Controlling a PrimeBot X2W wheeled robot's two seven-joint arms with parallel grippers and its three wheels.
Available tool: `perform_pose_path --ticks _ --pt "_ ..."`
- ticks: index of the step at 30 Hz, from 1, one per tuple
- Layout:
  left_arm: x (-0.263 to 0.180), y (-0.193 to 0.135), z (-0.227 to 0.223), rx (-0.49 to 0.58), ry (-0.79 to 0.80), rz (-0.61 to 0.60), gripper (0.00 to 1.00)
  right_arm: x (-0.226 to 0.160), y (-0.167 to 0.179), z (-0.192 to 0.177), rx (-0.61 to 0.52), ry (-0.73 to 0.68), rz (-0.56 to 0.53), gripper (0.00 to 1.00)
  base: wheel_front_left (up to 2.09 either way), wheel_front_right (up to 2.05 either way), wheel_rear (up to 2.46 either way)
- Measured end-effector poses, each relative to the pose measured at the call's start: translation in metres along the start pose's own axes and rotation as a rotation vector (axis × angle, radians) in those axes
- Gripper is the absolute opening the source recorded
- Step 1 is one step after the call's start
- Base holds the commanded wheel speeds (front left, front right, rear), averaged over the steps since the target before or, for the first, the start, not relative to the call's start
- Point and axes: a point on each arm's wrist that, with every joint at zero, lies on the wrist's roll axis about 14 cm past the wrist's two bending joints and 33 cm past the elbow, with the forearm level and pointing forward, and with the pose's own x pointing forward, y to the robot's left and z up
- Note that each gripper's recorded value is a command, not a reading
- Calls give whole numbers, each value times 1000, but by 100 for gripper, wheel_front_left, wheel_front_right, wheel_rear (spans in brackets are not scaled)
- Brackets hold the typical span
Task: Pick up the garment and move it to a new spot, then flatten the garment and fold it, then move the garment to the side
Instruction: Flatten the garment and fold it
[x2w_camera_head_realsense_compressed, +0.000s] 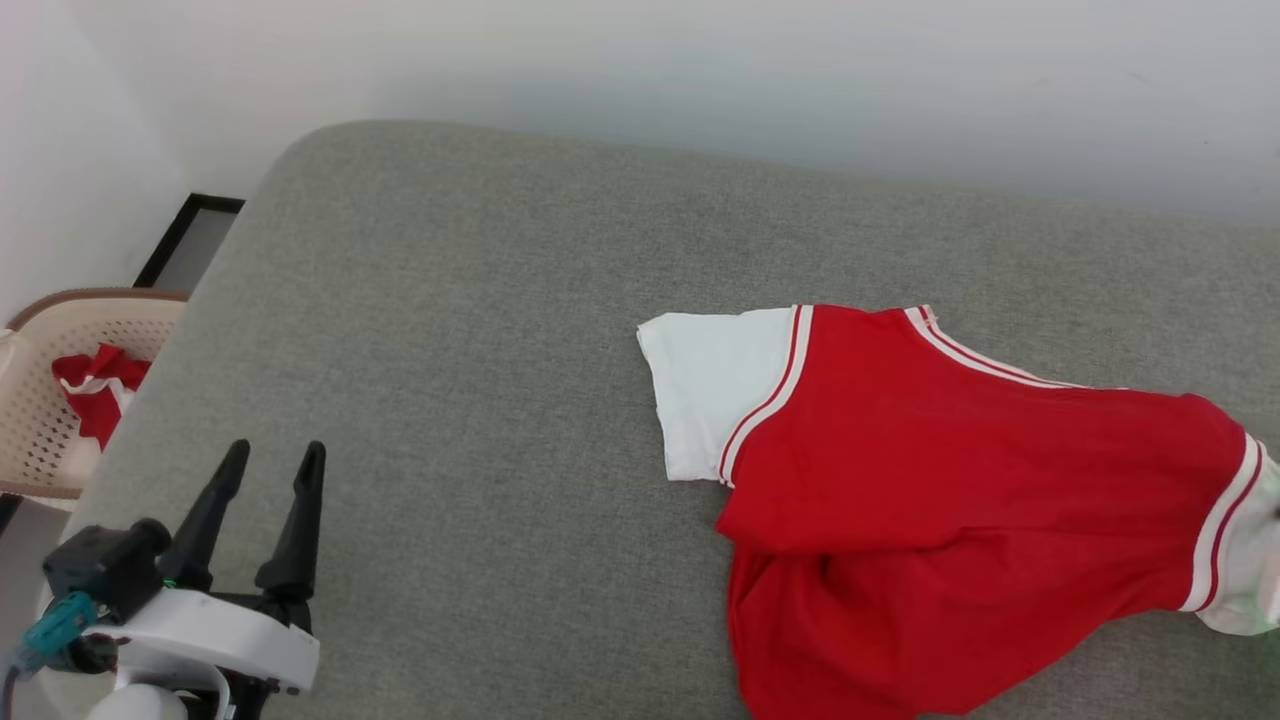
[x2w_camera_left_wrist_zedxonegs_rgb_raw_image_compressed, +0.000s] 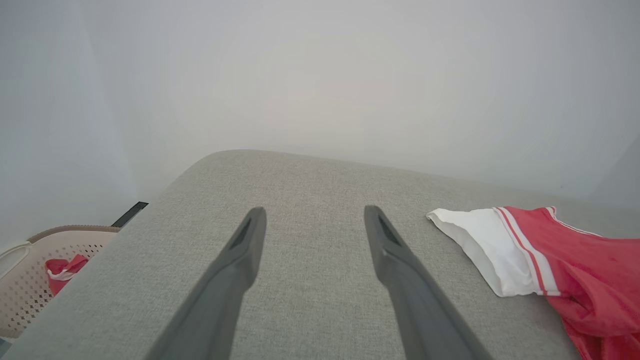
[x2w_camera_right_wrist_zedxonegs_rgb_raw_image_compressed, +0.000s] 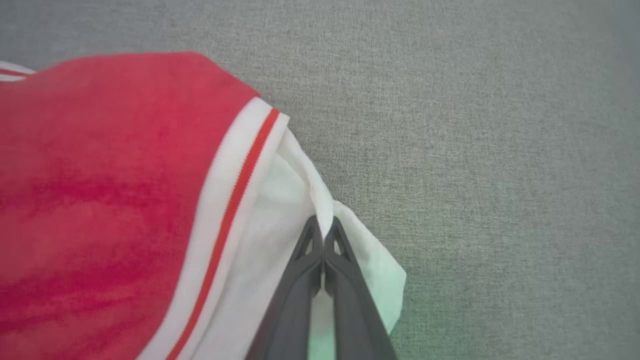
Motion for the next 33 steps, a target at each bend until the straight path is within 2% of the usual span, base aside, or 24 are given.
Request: perform_pose_path --ticks 9,21,33 --pt "17 -16 6 18 22 -75 100 -9 1 17 24 -42 17 100 0 0 0" --pt "66 -75 24 70 106 -294 100 -59 8 76 77 -471 67 100 0 0 0" --pt "116 -134 -5 132 424 -459 100 -112 27 83 119 -786 65 100 0 0 0"
